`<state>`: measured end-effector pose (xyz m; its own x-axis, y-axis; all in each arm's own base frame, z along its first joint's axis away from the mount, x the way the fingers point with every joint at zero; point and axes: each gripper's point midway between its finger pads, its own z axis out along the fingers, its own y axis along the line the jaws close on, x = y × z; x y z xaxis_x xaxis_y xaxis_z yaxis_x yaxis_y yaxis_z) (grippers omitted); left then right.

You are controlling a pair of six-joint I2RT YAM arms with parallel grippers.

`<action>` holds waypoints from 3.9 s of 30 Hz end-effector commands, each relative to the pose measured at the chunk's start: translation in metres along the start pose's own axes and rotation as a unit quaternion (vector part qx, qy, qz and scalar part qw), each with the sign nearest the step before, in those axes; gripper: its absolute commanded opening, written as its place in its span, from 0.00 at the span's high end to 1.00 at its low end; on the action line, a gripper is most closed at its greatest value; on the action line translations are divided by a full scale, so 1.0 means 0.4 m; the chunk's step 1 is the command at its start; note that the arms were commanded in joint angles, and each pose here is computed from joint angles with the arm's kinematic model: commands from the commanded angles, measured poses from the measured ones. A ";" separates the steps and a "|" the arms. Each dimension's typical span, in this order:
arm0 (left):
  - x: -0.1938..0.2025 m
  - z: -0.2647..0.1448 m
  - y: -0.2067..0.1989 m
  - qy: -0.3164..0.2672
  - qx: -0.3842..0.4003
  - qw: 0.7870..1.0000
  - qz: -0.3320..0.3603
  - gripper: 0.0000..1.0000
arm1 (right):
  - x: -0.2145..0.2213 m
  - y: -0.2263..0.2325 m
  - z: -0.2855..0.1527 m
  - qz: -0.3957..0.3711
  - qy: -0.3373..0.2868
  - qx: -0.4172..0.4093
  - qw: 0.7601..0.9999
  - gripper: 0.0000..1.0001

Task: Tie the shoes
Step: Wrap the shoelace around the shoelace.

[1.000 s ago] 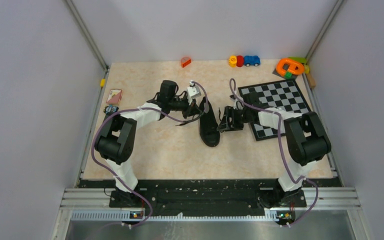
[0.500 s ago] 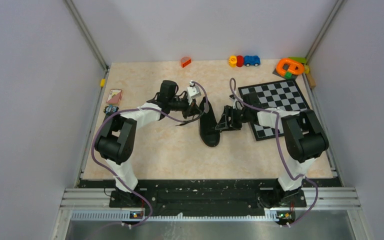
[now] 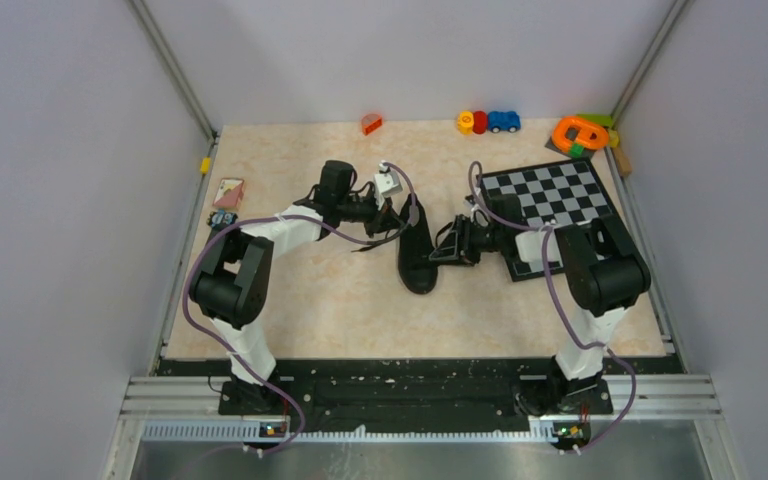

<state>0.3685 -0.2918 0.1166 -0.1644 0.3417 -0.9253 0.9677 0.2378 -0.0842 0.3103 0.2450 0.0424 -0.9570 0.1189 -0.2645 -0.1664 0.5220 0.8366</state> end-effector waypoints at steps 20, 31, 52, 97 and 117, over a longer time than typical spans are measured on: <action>-0.039 0.015 0.012 -0.019 0.011 1.000 0.013 1.00 | -0.052 0.045 -0.063 0.022 -0.048 -0.059 0.997 1.00; -0.044 0.019 0.017 -0.021 0.013 1.000 0.015 1.00 | -0.054 0.001 -0.053 0.039 -0.038 -0.011 0.998 0.70; -0.044 0.019 0.016 -0.020 0.015 0.999 0.020 1.00 | -0.027 -0.040 -0.012 0.085 -0.025 0.026 0.996 0.59; -0.051 0.015 0.019 0.047 0.045 0.984 0.168 1.00 | -0.310 0.352 -0.122 0.169 -0.125 -0.139 0.968 1.00; -0.042 0.071 0.014 0.106 0.060 0.975 0.185 1.00 | -0.322 0.312 -0.048 0.213 -0.108 -0.003 0.971 1.00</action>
<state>0.3693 -0.3170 0.1073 0.1833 0.5736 -0.7984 0.9822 -0.0734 0.1728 0.4096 0.2689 0.1862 -0.8568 0.5155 0.0150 0.2313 0.3581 0.9046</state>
